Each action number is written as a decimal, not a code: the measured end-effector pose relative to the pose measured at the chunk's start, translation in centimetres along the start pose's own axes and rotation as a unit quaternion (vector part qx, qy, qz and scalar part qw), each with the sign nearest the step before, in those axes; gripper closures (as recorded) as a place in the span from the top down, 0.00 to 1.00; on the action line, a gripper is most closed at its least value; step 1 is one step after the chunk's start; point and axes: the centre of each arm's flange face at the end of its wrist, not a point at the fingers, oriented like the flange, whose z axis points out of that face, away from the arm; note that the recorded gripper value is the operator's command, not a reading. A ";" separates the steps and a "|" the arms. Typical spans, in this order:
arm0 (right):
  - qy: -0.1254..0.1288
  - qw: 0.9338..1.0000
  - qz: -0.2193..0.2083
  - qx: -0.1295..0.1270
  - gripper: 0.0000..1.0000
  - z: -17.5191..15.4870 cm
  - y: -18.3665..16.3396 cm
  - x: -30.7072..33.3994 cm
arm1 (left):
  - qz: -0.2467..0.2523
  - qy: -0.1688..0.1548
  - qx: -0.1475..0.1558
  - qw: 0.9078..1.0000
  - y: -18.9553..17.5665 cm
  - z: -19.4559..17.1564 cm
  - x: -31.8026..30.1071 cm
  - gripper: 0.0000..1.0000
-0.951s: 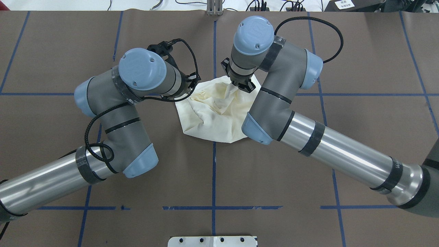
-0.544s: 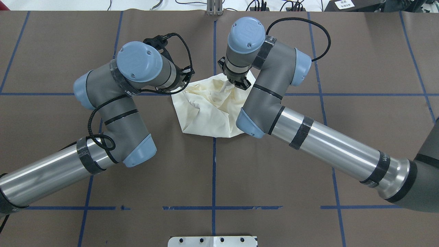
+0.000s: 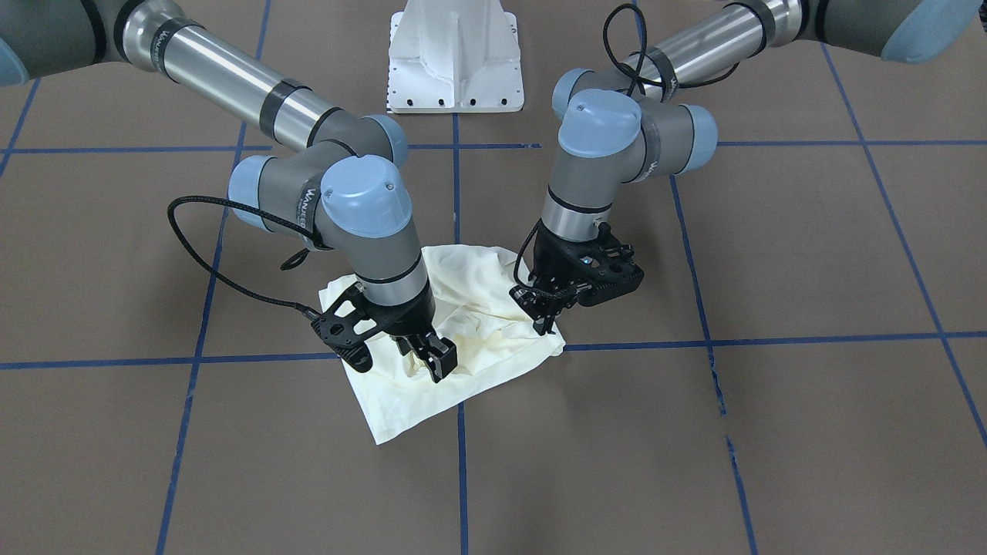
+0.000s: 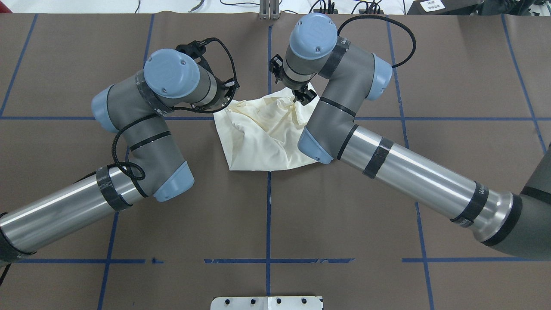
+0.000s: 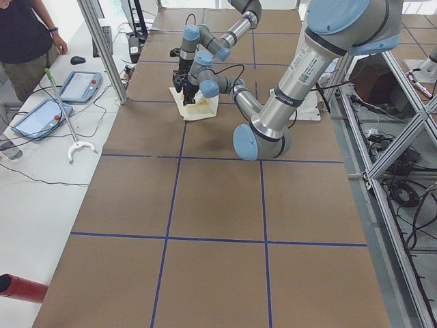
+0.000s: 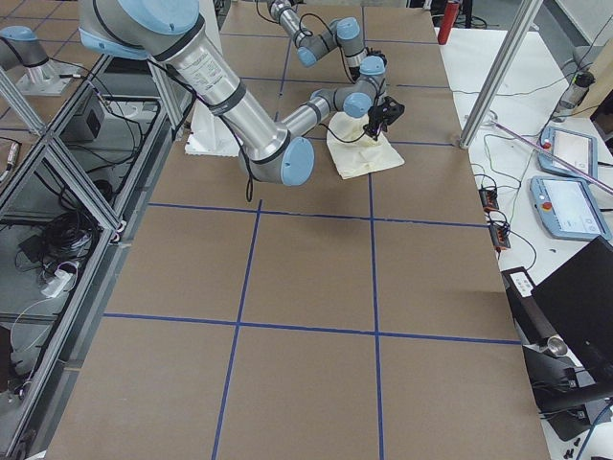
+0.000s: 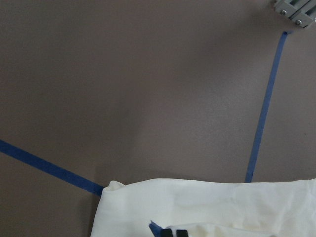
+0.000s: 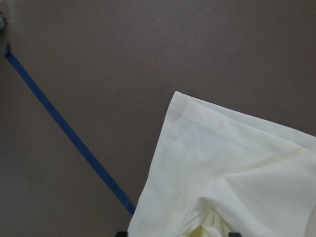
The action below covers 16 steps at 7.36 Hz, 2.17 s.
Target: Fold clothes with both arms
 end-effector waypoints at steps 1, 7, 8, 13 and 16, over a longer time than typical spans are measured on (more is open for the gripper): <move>-0.004 1.000 0.000 0.004 1.00 -0.5 -1.3 -0.3 | 0.002 -0.004 0.008 1.000 -1.6 0.0 -0.3 0.97; 0.032 0.997 -0.068 -0.022 1.00 -2.5 -0.9 1.0 | 0.071 0.031 -0.043 0.996 -2.9 -5.2 -1.0 1.00; 0.062 0.993 -0.093 -0.024 1.00 -2.0 1.2 1.9 | 0.076 0.044 -0.053 0.995 -2.6 -6.9 -1.2 1.00; 0.176 0.957 -0.228 -0.032 1.00 0.9 7.1 4.4 | 0.087 0.089 -0.060 0.990 -1.5 -11.6 -0.1 1.00; 0.194 0.931 -0.310 -0.017 1.00 2.6 5.8 4.9 | 0.092 0.110 -0.057 0.988 -1.0 -13.8 0.3 1.00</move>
